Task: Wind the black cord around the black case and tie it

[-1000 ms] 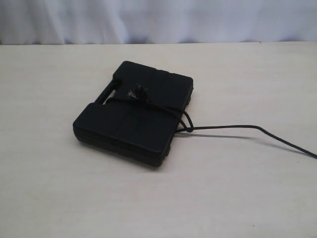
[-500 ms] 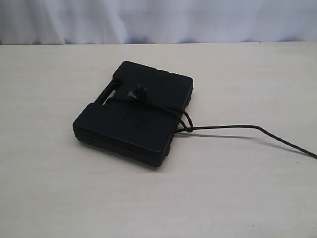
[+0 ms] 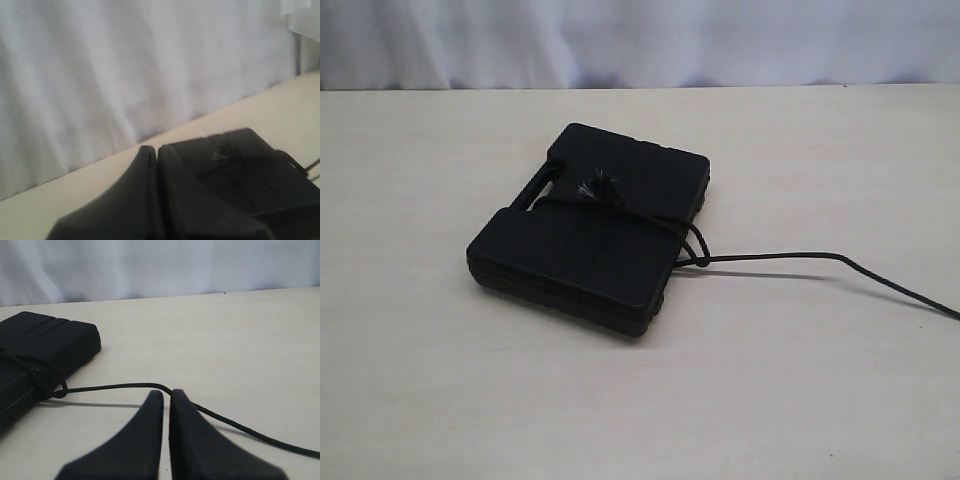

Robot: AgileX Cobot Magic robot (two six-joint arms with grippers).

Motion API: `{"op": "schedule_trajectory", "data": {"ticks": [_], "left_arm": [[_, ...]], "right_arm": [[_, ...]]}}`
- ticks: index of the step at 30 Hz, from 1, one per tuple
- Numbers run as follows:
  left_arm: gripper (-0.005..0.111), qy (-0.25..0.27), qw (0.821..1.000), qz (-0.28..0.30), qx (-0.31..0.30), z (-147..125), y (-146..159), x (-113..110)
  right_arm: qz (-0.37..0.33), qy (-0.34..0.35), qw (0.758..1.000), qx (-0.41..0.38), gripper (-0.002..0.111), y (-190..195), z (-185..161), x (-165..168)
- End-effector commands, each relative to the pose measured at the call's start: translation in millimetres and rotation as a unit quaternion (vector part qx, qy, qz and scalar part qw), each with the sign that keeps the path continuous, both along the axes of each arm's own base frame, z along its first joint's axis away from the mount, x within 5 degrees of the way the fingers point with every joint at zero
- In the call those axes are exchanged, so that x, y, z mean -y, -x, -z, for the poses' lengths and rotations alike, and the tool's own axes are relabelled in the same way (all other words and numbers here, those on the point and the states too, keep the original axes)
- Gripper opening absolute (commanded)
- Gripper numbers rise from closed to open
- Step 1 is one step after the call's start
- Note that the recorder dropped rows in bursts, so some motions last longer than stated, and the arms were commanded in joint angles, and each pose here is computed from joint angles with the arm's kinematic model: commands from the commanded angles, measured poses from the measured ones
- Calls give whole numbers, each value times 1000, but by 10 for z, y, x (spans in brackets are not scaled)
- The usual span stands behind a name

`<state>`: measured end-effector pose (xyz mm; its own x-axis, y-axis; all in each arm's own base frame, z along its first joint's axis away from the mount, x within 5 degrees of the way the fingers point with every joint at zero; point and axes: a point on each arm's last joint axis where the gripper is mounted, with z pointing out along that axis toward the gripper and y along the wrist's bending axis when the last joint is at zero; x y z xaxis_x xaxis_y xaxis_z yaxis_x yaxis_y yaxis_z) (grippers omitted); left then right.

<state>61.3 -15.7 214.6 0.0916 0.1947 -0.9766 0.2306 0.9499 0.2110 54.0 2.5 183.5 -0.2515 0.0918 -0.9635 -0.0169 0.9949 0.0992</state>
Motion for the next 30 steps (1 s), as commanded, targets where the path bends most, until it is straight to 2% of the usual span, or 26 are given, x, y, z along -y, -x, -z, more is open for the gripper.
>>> {"op": "schedule_trajectory", "data": {"ticks": [1, 10, 14, 30], "left_arm": [[0, 58, 996, -56, -28, 85, 52, -88], [0, 132, 970, -165, -119, 250, 64, -209], [0, 132, 962, -191, -142, 299, 77, -235], [0, 129, 962, -193, -144, 303, 79, -238]], "right_arm": [[1, -2, 1000, -1, 4, 5, 9, 0], [1, -2, 1000, -2, 4, 5, 11, 0], [1, -2, 1000, -2, 4, 5, 11, 0], [1, -2, 1000, -2, 4, 5, 11, 0]]}}
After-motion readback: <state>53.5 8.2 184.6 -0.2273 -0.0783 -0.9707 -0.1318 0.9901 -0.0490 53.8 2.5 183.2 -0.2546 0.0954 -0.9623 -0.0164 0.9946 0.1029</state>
